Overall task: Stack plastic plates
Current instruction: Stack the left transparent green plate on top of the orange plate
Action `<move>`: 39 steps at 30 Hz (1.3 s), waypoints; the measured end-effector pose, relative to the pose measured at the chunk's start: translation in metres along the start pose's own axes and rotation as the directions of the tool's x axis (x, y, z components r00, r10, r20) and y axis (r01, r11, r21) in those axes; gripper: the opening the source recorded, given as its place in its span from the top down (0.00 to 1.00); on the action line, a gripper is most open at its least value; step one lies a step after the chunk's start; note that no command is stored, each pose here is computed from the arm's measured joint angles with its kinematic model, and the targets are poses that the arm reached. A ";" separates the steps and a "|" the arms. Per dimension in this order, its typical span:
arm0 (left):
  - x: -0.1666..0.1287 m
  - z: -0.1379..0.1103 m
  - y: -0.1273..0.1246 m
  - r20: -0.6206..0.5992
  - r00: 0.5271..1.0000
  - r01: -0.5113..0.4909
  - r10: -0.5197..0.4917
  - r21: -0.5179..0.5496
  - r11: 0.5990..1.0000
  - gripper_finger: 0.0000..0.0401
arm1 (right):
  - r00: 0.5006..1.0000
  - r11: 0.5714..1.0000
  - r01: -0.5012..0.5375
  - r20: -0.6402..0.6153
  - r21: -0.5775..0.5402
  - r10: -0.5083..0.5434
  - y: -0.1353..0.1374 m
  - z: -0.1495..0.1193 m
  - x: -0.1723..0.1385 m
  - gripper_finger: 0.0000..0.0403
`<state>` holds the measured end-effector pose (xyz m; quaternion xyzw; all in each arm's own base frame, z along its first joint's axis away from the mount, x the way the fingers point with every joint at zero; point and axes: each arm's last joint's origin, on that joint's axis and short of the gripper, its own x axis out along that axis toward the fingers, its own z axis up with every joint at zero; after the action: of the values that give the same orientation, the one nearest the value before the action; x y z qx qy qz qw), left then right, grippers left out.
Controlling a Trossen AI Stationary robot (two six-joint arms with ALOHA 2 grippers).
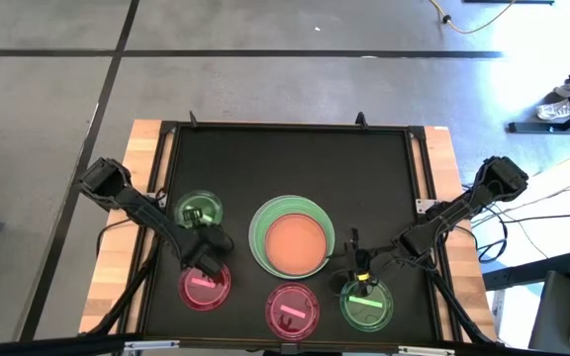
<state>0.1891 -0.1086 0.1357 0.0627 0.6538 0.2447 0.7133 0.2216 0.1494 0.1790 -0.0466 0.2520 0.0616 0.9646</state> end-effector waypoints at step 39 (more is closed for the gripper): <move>-0.061 0.133 -0.054 0.624 0.679 0.176 -0.388 0.375 0.910 1.00 | 0.999 0.999 0.030 -0.029 0.028 -0.030 0.001 -0.006 0.006 0.60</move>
<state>0.3306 -0.1518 0.1869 0.1478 0.3730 -0.0068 0.9160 0.2234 0.1501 0.1707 -0.0375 0.2660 0.0428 0.9623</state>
